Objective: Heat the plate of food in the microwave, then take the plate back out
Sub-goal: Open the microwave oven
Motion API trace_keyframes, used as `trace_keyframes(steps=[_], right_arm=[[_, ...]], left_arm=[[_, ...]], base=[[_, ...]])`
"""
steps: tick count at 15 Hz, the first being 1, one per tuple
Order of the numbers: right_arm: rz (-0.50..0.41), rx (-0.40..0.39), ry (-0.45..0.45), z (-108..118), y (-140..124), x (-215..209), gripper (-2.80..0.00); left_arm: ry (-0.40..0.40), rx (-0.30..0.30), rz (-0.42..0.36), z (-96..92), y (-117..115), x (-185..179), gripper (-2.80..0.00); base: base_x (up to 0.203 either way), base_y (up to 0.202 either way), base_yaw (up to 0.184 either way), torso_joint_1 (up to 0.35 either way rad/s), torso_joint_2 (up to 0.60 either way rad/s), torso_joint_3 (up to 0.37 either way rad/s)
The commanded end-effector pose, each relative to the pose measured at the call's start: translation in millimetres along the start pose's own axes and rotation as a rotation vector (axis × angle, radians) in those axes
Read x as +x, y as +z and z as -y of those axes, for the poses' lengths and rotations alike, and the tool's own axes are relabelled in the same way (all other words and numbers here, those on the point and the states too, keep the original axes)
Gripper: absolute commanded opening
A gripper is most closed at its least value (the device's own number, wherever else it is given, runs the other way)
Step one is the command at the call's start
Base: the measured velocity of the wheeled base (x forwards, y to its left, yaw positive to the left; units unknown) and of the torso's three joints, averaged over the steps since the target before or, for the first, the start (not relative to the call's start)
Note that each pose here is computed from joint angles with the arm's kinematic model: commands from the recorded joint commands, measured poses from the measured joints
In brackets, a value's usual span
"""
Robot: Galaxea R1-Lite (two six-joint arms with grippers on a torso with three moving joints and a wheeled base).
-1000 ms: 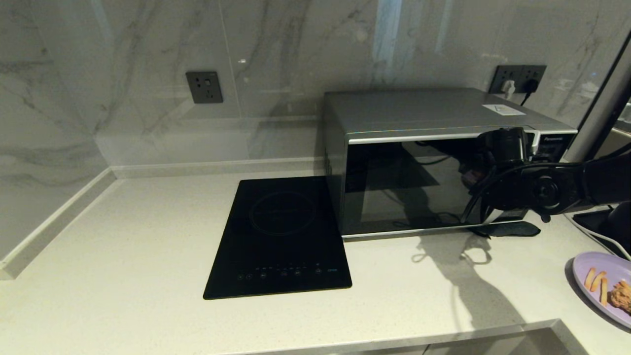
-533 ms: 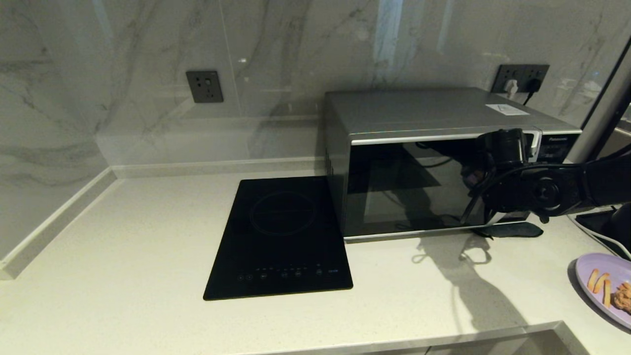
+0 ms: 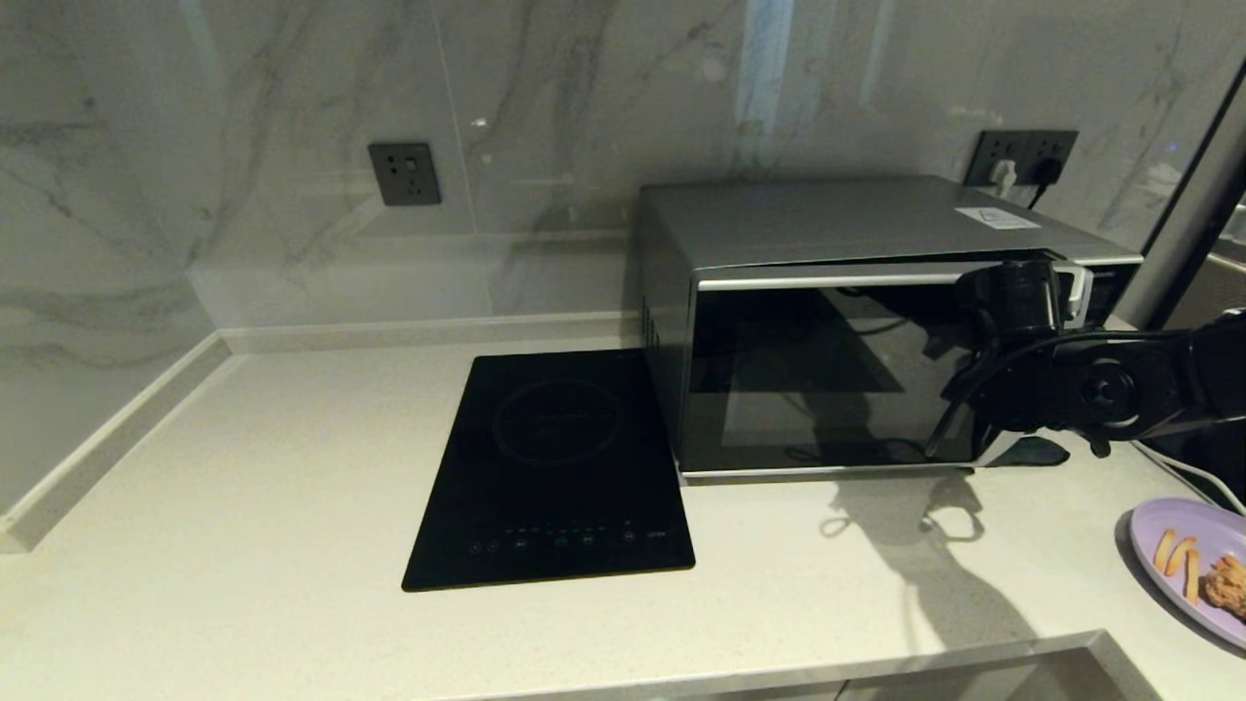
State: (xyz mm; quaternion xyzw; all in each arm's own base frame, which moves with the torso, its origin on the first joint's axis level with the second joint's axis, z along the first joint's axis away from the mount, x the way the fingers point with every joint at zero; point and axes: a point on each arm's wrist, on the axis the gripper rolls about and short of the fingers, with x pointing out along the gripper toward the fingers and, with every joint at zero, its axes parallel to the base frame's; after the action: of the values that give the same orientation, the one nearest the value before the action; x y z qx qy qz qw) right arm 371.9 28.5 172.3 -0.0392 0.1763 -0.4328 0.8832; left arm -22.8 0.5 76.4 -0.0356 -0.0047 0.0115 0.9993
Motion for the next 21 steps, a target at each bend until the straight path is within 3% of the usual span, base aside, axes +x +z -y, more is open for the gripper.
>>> trace_keyframes(steps=[1, 2, 9, 14, 18, 21], right_arm=[[0.008, 0.009, -0.001, 3.4, 2.8, -3.7, -2.8], [0.009, 0.011, -0.002, 4.0, 3.3, -3.5, 0.0], [0.032, 0.039, 0.042, 16.4, 12.8, -25.0, 0.0], [0.097, 0.085, 0.174, 40.9, 31.4, -79.9, 0.0], [0.202, 0.15, 0.363, 80.4, 59.5, -154.2, 0.0], [0.287, 0.196, 0.408, 102.6, 103.2, -179.4, 0.0]], left_arm=[[0.001, -0.001, -0.001, 0.0, 0.1, 0.1, -2.8], [0.001, -0.001, -0.001, 0.0, 0.1, 0.1, -2.8], [0.001, -0.001, -0.001, 0.0, 0.1, 0.1, -2.8], [0.001, -0.001, -0.001, 0.0, 0.1, 0.1, -2.8], [0.001, -0.001, -0.001, 0.0, 0.1, 0.1, -2.8], [0.001, -0.001, -0.001, 0.0, 0.1, 0.1, -2.8]], base=[[0.0, 0.0, 0.0, 0.0, 0.0, 0.0], [0.0, 0.0, 0.0, 0.0, 0.0, 0.0], [0.0, 0.0, 0.0, 0.0, 0.0, 0.0], [0.0, 0.0, 0.0, 0.0, 0.0, 0.0], [0.0, 0.0, 0.0, 0.0, 0.0, 0.0], [0.0, 0.0, 0.0, 0.0, 0.0, 0.0]])
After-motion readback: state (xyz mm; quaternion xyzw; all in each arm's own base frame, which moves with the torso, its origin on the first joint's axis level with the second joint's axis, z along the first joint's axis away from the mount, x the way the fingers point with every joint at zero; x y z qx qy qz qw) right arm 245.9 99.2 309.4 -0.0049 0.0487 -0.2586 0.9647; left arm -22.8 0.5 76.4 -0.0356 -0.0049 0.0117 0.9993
